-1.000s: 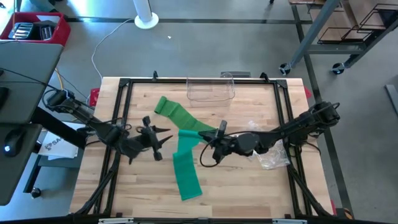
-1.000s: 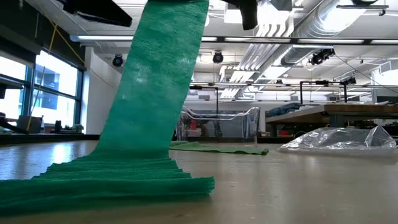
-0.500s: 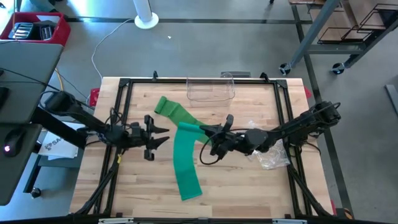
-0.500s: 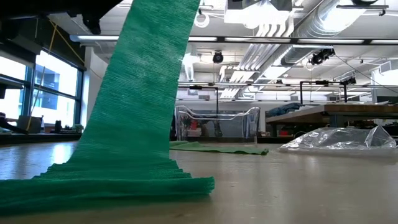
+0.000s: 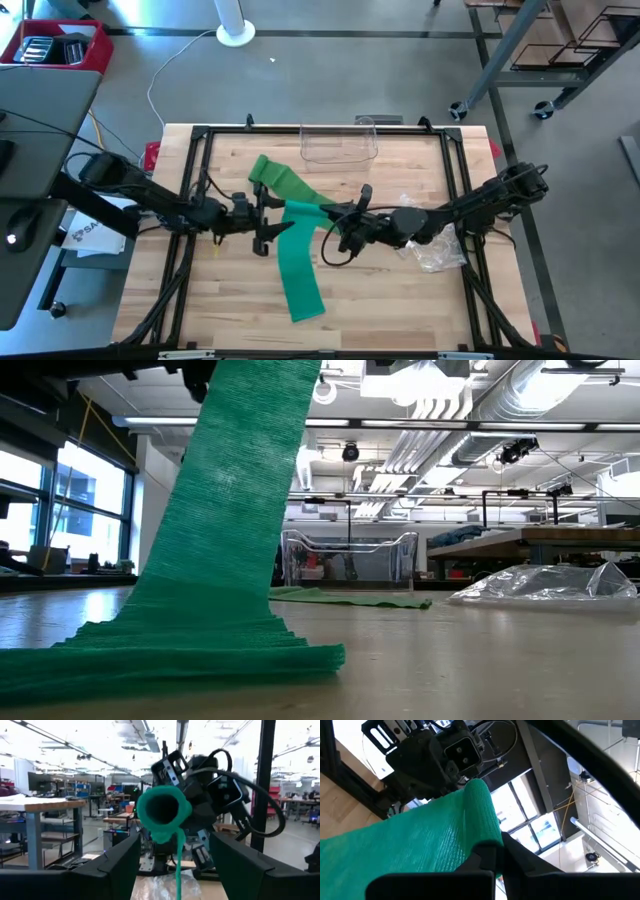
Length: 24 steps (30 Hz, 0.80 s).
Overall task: Roll bandage
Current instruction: Roll the blue bandage
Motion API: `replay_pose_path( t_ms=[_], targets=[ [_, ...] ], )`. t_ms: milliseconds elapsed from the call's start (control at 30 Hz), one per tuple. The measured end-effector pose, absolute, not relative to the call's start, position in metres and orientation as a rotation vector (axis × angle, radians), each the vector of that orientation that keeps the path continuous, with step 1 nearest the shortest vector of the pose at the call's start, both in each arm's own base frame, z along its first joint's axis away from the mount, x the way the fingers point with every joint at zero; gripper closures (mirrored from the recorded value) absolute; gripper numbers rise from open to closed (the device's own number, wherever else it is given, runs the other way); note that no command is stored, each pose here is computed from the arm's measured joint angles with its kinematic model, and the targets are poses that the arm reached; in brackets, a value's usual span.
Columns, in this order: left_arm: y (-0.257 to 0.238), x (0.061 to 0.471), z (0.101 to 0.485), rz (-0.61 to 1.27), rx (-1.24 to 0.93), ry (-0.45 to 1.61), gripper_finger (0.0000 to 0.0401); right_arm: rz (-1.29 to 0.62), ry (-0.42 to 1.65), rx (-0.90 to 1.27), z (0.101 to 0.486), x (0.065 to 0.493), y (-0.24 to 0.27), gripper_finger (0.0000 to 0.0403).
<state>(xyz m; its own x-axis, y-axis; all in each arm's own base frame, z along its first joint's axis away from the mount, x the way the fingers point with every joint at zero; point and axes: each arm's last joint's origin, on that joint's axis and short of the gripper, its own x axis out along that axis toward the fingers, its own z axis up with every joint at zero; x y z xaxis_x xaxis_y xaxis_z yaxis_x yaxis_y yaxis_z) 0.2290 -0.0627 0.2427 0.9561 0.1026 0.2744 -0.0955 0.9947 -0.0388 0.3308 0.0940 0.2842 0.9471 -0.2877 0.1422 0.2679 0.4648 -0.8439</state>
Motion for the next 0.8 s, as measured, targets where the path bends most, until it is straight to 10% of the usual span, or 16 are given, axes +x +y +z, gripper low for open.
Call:
replay_pose_path(
  t_ms=[233, 467, 800],
  targets=[
    [-0.066, 0.248, 0.240, 0.147, -0.015, -0.239, 0.0216, -0.349, 0.019, -1.008, 0.284, 0.331, 0.094, 0.0402],
    [-0.067, 0.254, 0.232, 0.156, 0.004, -0.204, 0.0382, -0.349, -0.031, -0.958, 0.299, 0.320, 0.098, 0.0402],
    [-0.071, 0.262, 0.215, 0.102, 0.027, -0.136, 0.0400, -0.333, -0.099, -0.853, 0.325, 0.299, 0.100, 0.0402]
  ],
)
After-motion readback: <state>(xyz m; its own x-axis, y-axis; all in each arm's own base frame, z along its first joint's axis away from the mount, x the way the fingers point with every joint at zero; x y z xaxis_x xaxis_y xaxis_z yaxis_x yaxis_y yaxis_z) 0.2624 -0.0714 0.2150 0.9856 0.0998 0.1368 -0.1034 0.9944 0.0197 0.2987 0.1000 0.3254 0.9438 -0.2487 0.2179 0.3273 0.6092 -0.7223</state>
